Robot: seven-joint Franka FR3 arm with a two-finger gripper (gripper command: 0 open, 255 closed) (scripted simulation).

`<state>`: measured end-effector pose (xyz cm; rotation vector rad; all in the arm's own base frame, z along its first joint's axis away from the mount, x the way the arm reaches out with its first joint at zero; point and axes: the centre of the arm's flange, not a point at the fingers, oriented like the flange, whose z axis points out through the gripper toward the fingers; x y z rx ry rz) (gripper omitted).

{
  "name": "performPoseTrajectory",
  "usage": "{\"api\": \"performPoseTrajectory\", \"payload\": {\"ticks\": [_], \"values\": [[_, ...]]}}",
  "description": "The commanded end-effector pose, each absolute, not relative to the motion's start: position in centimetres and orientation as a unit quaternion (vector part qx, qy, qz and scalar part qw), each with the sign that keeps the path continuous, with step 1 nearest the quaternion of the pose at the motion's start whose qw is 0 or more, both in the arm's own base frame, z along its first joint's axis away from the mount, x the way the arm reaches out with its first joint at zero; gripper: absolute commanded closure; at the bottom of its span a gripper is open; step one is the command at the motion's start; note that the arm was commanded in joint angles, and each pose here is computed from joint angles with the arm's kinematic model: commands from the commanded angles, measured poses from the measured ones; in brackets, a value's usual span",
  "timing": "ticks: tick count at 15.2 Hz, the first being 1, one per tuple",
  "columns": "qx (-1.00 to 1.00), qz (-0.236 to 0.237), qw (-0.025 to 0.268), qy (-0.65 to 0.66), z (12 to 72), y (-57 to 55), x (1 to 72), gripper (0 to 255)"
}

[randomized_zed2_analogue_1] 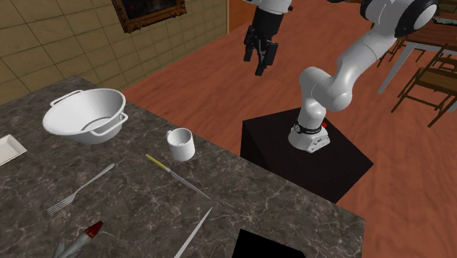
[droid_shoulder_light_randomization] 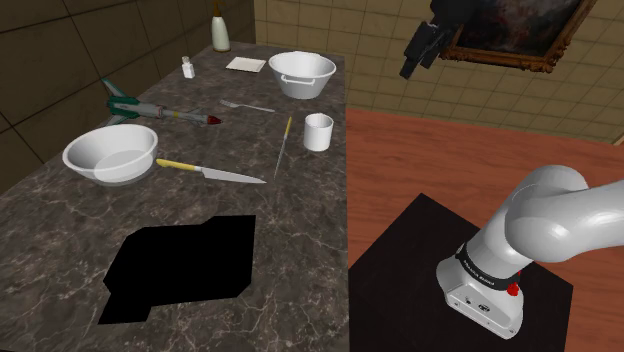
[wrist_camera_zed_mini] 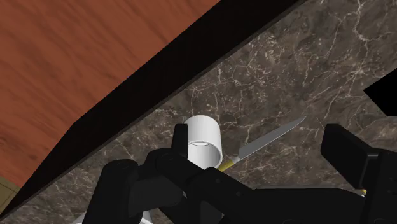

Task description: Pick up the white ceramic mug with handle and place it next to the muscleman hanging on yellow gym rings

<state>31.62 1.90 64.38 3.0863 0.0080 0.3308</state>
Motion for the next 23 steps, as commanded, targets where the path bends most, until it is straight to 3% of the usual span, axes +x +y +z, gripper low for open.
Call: {"api": "performPoseTrajectory", "payload": {"ticks": [1, 23], "values": [[0.994, 0.107, 0.019, 0.003, 64.4, 1.9, 31.6, 0], [0.995, 0.086, 0.017, -0.046, 45.0, 3.1, 53.8, 0]]}}
